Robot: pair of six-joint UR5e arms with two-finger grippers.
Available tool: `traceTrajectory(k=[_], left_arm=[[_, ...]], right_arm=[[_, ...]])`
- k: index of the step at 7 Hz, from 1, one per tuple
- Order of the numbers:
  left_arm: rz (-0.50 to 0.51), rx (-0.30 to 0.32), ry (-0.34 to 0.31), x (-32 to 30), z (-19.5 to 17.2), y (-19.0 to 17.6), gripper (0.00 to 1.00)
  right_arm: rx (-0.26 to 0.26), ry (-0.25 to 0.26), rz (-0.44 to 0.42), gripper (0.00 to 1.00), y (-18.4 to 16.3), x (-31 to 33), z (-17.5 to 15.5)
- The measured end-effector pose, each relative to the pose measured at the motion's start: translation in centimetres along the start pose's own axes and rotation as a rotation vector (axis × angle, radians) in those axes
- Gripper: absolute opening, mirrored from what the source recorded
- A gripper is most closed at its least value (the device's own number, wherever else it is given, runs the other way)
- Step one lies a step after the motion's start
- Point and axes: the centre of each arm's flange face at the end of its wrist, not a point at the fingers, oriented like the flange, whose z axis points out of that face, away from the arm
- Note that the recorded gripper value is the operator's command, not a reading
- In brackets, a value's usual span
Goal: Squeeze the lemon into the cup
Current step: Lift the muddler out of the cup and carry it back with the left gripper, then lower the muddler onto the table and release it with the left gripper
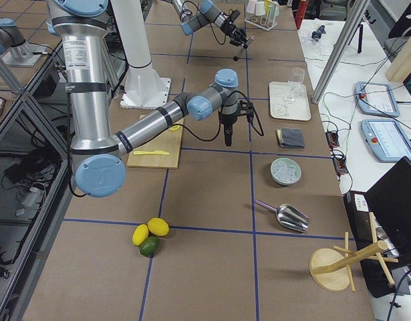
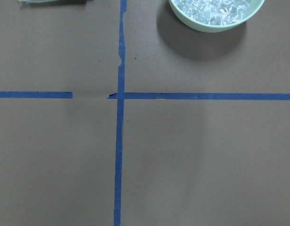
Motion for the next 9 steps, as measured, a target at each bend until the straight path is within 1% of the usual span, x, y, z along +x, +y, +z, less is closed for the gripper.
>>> traceTrajectory(k=[2, 3, 4, 5, 7, 8, 9], left_arm=[[-0.007, -0.307, 0.001, -7.6, 0.8, 1.8, 0.0], [-0.039, -0.454, -0.03, -11.1, 1.0, 2.5, 0.0], [-0.097, -0.577, -0.066, -14.5, 1.0, 2.8, 0.0], [-0.169, -0.688, -0.076, -17.0, 0.9, 3.6, 0.0], [-0.362, -0.857, -0.126, -19.5, 2.2, 7.3, 0.0], [-0.444, -0.927, -0.146, -20.3, 3.1, 9.4, 0.0], [-0.482, -0.967, -0.162, -20.9, 3.8, 10.8, 0.0]], right_arm=[[0.001, 0.0, 0.0, 1.0, 0.0, 0.0, 0.0], [0.001, 0.0, 0.0, 1.0, 0.0, 0.0, 0.0], [0.001, 0.0, 0.0, 1.0, 0.0, 0.0, 0.0], [0.001, 0.0, 0.0, 1.0, 0.0, 0.0, 0.0], [0.0, 0.001, 0.001, 1.0, 0.0, 0.0, 0.0], [0.0, 0.001, 0.001, 1.0, 0.0, 0.1, 0.0], [0.0, 0.001, 0.001, 1.0, 0.0, 0.1, 0.0]])
